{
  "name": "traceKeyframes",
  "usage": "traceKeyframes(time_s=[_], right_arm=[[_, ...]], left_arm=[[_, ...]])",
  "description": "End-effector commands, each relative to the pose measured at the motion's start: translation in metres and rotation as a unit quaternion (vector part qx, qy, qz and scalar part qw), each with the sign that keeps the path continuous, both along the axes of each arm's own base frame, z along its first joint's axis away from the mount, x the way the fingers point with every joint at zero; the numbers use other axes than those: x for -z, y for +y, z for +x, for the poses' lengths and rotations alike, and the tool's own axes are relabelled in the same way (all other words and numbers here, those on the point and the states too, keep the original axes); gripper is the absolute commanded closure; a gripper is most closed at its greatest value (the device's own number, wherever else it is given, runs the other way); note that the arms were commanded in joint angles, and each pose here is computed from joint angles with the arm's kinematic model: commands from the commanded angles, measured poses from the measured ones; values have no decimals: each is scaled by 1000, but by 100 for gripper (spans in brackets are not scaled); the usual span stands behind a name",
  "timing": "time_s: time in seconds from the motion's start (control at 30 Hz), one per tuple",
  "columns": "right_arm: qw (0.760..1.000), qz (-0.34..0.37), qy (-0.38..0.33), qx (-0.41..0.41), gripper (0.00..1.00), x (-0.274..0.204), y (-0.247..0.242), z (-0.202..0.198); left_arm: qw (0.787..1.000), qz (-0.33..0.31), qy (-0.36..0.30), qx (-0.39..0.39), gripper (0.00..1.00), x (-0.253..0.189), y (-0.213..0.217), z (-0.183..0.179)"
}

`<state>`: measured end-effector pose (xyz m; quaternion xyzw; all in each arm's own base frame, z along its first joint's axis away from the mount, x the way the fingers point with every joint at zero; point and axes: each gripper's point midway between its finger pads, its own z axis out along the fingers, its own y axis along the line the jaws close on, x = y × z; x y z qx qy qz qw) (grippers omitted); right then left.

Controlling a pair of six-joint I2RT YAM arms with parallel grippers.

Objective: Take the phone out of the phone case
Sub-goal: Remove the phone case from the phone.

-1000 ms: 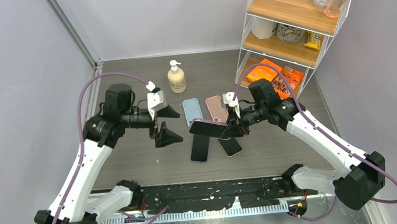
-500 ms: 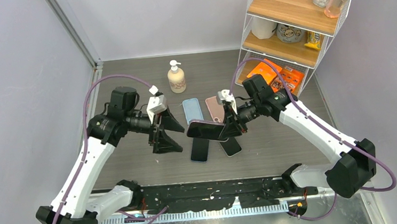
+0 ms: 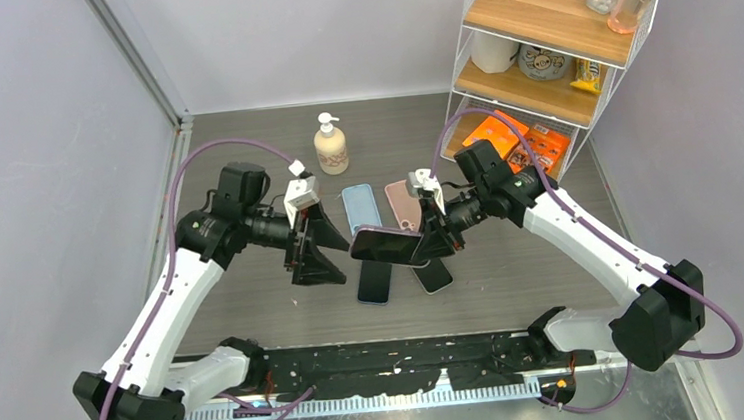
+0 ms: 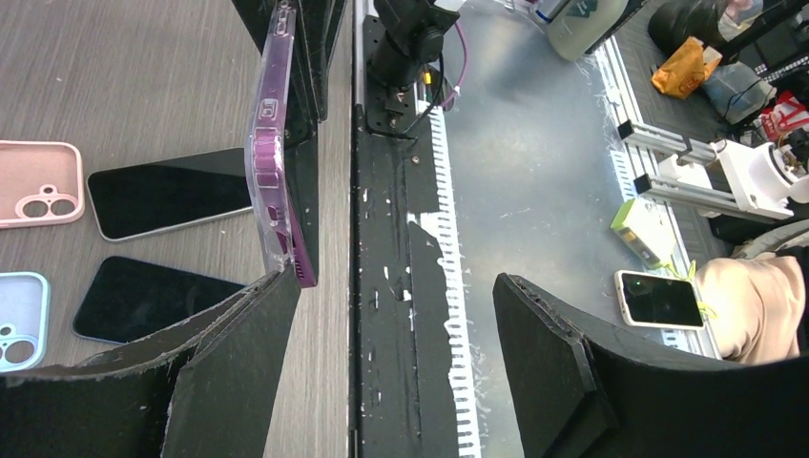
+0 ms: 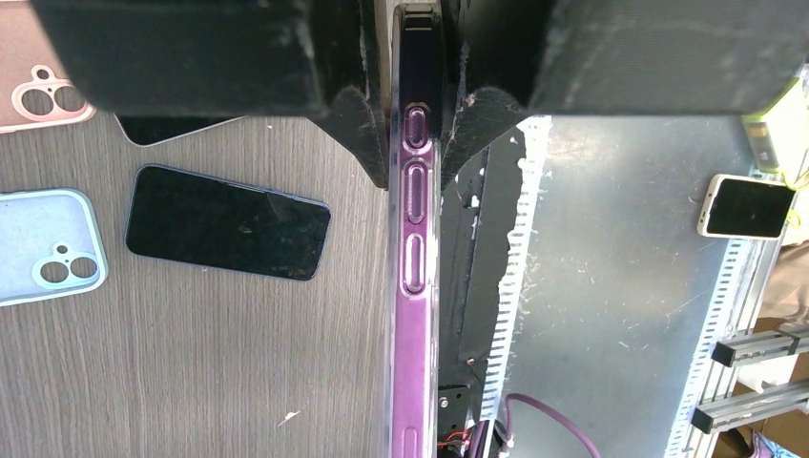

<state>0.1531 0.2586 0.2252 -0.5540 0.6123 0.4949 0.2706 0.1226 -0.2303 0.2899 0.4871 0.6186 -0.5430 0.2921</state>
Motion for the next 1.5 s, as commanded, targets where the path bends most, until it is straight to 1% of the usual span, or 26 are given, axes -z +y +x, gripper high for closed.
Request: traceKeyframes(time_s=[0.0,0.23,0.47,0.63,0.97,1.47], right_arm=[[998,50,-39,-20,95,-32,7,3],[998,45,-44,-9,95,-30,8,9],[998,18,-61,19,95,-19,4,19],[997,11,-66,30,95,-16,4,23],[997,25,-64,26,95,-25,6,20],[997,29,-61,25,95,-25,7,20]], left_arm=[[1000,-10,-2,5,18,-2,-5,2],[1000,-11,1,5,18,-4,-6,3],[997,16,-57,-42,17,1,4,12],[996,19,-74,-42,17,-3,10,4],[999,9,-31,-28,17,0,0,8],[1000,5,-13,-26,17,3,-8,17]])
